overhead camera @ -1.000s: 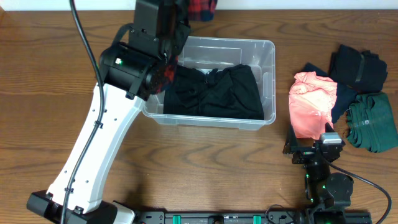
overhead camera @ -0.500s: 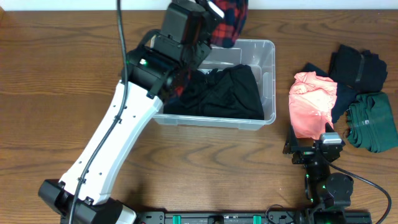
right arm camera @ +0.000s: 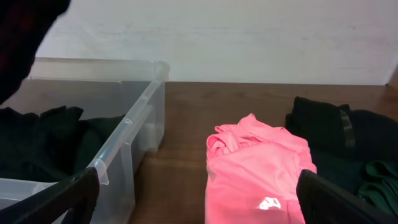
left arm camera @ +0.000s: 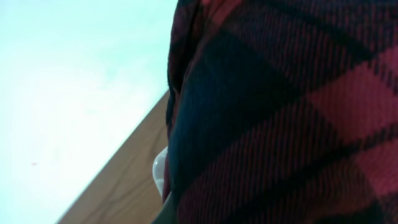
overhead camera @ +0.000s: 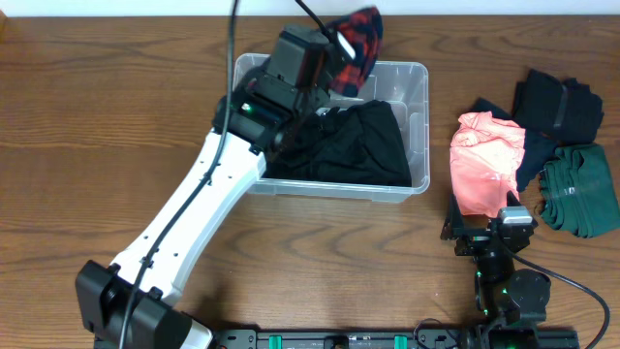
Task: Pack container
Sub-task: 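Lift the red plaid shirt with the left gripper and carry it over the bin, then lay the red plaid shirt over the black garment and spread it with the left gripper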
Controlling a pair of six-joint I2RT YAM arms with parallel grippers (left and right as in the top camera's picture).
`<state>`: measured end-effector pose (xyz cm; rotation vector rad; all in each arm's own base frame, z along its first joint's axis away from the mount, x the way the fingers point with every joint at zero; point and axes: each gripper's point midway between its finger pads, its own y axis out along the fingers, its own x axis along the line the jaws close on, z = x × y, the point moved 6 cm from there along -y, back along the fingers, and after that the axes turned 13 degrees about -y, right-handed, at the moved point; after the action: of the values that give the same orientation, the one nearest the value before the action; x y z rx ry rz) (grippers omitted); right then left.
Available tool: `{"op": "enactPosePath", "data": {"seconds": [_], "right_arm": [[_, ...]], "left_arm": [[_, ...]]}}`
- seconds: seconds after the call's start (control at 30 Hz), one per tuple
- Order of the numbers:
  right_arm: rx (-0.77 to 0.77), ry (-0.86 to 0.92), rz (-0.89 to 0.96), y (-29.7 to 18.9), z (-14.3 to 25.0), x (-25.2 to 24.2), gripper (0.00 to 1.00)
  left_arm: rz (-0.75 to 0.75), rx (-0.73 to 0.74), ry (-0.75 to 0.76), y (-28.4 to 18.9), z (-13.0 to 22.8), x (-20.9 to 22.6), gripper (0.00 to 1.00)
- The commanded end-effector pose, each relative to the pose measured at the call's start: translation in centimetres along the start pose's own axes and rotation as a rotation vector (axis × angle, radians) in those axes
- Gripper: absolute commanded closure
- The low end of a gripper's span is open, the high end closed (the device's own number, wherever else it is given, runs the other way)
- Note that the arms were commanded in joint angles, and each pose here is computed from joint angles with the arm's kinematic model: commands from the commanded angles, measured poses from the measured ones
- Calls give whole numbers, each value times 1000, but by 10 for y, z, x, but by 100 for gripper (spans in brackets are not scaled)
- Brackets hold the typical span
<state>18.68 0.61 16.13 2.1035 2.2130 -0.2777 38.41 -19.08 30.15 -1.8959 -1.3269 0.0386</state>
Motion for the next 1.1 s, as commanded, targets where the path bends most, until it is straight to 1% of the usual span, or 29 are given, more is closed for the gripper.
{"op": "enactPosePath", "data": {"seconds": [0.0,0.2,0.23,0.27,0.33,0.37,0.43,0.5,0.57,0.67,0.77,0.8,0.87,0.93,1.03,1.07], "right_arm": [[0,10,-8,0,1,2,1],[0,10,-7,0,1,2,1],[0,10,-7,0,1,2,1],[0,10,-7,0,1,2,1],[0,10,-7,0,1,2,1],[0,10,-7,0,1,2,1],[0,10,-8,0,1,2,1],[0,10,-8,0,1,2,1],[0,10,-7,0,1,2,1],[0,10,-7,0,1,2,1],[0,10,-7,0,1,2,1],[0,10,-8,0,1,2,1],[0,10,-7,0,1,2,1],[0,10,-8,0,1,2,1],[0,10,-7,0,1,2,1],[0,10,-7,0,1,2,1]], "left_arm": [[-7,-18,150,-1,-2,-10,94],[29,-18,200,2,1,-33,94],[33,-19,203,1,1,-35,93],[36,-19,203,1,1,-36,85],[41,-25,208,-1,0,-40,63],[42,-29,209,-1,-1,-41,60],[46,-40,209,-4,-4,-44,50],[43,-53,195,-6,-7,-45,43],[0,-66,134,-9,-11,-39,41],[-81,-90,15,-13,-18,-26,41],[-87,-115,-69,-18,-24,-23,41],[-82,-118,-94,-18,-25,-23,44],[-52,-112,-155,-18,-23,-26,62],[28,-71,-185,-15,-15,-37,75],[157,14,-229,-12,-1,-55,86],[191,34,-238,-12,2,-60,88]]}}
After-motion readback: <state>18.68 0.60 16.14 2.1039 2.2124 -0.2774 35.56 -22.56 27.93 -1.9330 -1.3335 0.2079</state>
